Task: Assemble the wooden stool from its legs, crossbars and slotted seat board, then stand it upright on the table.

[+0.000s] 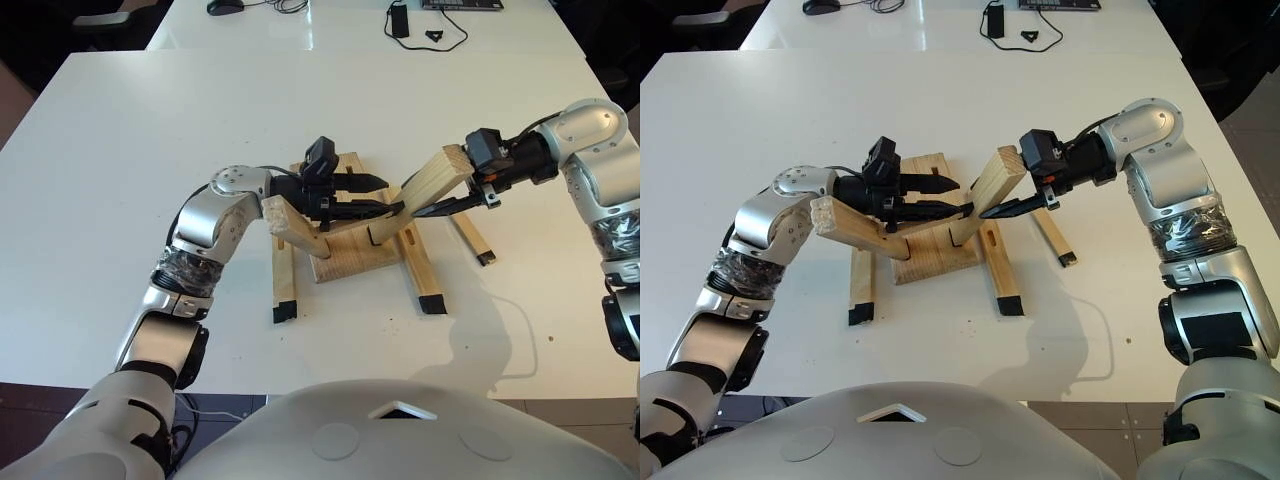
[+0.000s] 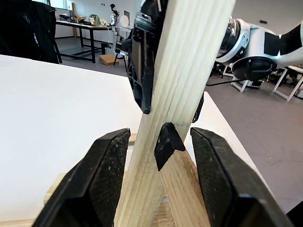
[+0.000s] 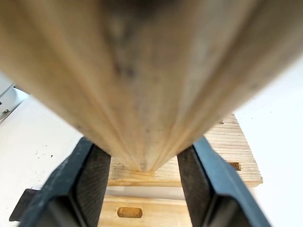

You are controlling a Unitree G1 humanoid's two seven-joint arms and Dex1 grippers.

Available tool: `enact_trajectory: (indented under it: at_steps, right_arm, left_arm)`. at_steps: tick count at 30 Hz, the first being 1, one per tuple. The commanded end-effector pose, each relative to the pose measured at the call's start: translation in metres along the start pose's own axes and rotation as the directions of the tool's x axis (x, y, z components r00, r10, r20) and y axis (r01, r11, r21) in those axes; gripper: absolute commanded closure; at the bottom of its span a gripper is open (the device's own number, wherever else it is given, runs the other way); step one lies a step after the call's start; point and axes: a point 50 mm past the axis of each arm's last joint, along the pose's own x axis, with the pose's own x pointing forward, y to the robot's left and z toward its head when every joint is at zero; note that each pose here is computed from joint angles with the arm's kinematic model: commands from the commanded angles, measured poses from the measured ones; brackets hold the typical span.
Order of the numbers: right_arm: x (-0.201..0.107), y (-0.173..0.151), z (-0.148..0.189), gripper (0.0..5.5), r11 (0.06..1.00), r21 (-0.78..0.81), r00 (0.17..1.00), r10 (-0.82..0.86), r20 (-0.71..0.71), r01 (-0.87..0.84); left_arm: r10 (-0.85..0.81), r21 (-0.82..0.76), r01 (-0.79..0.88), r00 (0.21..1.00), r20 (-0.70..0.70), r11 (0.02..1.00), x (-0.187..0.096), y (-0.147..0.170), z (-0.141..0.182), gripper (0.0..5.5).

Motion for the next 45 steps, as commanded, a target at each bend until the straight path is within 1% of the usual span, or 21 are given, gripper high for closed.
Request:
enact_trajectory:
  at_steps: [1,2,3,5,7,9,10,12,13,15,16,19,22,25,28,34,38,45]
  right_arm:
    - [0.018,0.016,-0.037,3.48,0.992,0.109,0.979,0.078,-0.188,-0.058]
    - [0.018,0.017,-0.037,3.48,0.992,0.110,0.980,0.075,-0.186,-0.055]
    - [0.018,0.017,-0.037,3.48,0.992,0.111,0.980,0.072,-0.185,-0.052]
    - [0.018,0.019,-0.037,3.48,0.993,0.112,0.982,0.065,-0.180,-0.046]
    - [0.017,0.020,-0.036,3.48,0.993,0.115,0.983,0.058,-0.176,-0.038]
    - [0.015,0.022,-0.037,3.48,0.992,0.120,0.983,0.049,-0.176,-0.028]
    - [0.014,0.023,-0.037,3.48,0.992,0.123,0.983,0.045,-0.177,-0.024]
    - [0.012,0.026,-0.037,3.48,0.991,0.130,0.983,0.039,-0.179,-0.016]
    - [0.012,0.026,-0.037,3.48,0.991,0.133,0.983,0.038,-0.179,-0.014]
    - [0.009,0.027,-0.036,3.48,0.990,0.139,0.983,0.038,-0.182,-0.013]
    - [0.008,0.026,-0.036,3.48,0.990,0.140,0.982,0.040,-0.186,-0.014]
    - [0.005,0.021,-0.037,3.48,0.990,0.142,0.974,0.049,-0.219,-0.018]
    - [0.006,0.016,-0.037,3.48,0.989,0.144,0.971,0.065,-0.229,-0.032]
    - [0.010,0.015,-0.034,3.48,0.988,0.140,0.971,0.094,-0.219,-0.065]
    - [0.019,0.016,-0.033,3.48,0.985,0.134,0.968,0.137,-0.209,-0.110]
    - [0.051,0.022,-0.033,3.48,0.965,0.125,0.951,0.249,-0.185,-0.228]
    - [0.068,0.022,-0.032,3.48,0.954,0.125,0.943,0.290,-0.166,-0.271]
    - [0.082,0.024,-0.037,3.48,0.945,0.154,0.939,0.312,-0.142,-0.290]
  left_arm:
    - [0.057,0.133,-0.082,0.982,0.180,0.988,0.005,0.002,0.081,3.14]
    - [0.090,0.189,-0.127,0.977,0.195,0.974,-0.002,0.002,0.098,3.14]
    - [0.114,0.232,-0.159,0.974,0.193,0.960,-0.011,0.002,0.108,3.14]
    - [0.239,0.332,-0.264,0.964,0.114,0.906,-0.043,0.005,0.113,3.14]
    - [0.366,0.398,-0.336,0.931,0.001,0.853,-0.082,0.004,0.102,3.14]
    - [0.439,0.418,-0.359,0.891,-0.110,0.834,-0.116,-0.002,0.086,3.14]
    - [0.461,0.425,-0.357,0.871,-0.171,0.832,-0.128,-0.007,0.076,3.14]
    - [0.438,0.426,-0.289,0.845,-0.308,0.857,-0.145,-0.023,0.051,3.14]
    - [0.391,0.401,-0.237,0.845,-0.365,0.885,-0.148,-0.035,0.039,3.14]
    - [0.286,0.343,-0.144,0.867,-0.408,0.928,-0.141,-0.055,0.022,3.14]
    - [0.252,0.333,-0.117,0.881,-0.400,0.936,-0.133,-0.062,0.018,3.14]
    - [0.207,0.356,-0.090,0.929,-0.307,0.930,-0.107,-0.070,0.017,3.14]
    - [0.191,0.389,-0.090,0.954,-0.230,0.917,-0.091,-0.073,0.025,3.14]
    - [0.161,0.393,-0.077,0.969,-0.185,0.916,-0.078,-0.073,0.031,3.14]
    - [0.122,0.382,-0.041,0.974,-0.192,0.923,-0.065,-0.072,0.026,3.14]
    - [0.058,0.342,0.017,0.976,-0.208,0.940,-0.043,-0.065,0.011,3.14]
    - [0.008,0.327,0.060,0.979,-0.202,0.943,-0.029,-0.068,0.006,3.14]
    - [-0.036,0.343,0.087,0.988,-0.152,0.935,-0.010,-0.067,0.016,3.14]
